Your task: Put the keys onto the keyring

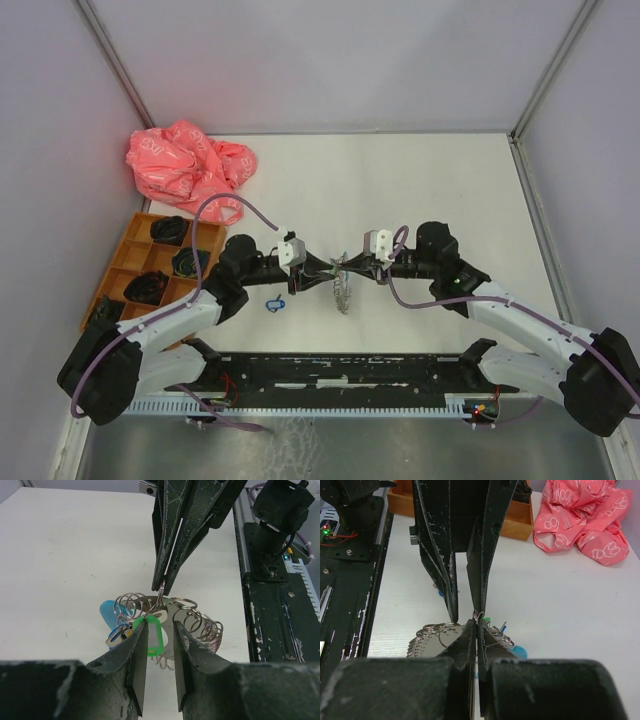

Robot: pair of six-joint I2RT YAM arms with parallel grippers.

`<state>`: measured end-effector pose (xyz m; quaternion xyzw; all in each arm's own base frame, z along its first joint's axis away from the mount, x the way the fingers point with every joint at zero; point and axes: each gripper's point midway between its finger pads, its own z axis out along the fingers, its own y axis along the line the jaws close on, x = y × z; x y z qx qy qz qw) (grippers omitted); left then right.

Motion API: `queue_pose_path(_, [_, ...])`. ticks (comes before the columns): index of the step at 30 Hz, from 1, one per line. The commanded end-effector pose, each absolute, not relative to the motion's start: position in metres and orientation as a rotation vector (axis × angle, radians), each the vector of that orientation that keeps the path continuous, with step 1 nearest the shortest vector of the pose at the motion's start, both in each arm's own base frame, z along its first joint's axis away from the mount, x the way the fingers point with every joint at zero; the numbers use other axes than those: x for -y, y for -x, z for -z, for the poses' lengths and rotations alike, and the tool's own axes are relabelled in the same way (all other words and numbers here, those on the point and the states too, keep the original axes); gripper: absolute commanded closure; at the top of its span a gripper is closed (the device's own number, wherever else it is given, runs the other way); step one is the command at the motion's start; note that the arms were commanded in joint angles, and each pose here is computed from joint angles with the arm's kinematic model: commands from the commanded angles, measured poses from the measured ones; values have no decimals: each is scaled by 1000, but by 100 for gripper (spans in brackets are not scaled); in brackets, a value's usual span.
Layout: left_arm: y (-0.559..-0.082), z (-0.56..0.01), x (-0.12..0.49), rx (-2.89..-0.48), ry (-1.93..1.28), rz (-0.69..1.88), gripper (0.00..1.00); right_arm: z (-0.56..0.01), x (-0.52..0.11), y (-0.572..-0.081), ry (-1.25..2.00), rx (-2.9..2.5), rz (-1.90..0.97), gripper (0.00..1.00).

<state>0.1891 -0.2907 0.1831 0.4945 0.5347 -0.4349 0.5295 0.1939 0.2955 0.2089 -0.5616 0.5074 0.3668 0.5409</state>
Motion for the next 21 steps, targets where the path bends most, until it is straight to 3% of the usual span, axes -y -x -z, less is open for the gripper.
queue_pose_path(1, [-195, -212, 295, -1168, -1195, 1006, 66, -240, -299, -191, 1314, -1073, -878, 99])
queue_pose_path(9, [-189, -223, 288, -1113, -1195, 971, 64, -239, -297, -192, 1316, -1073, -865, 99])
queue_pose_path(21, [-185, -228, 296, -1078, -1210, 1033, 68, -241, -299, -193, 1306, -1073, -874, 99])
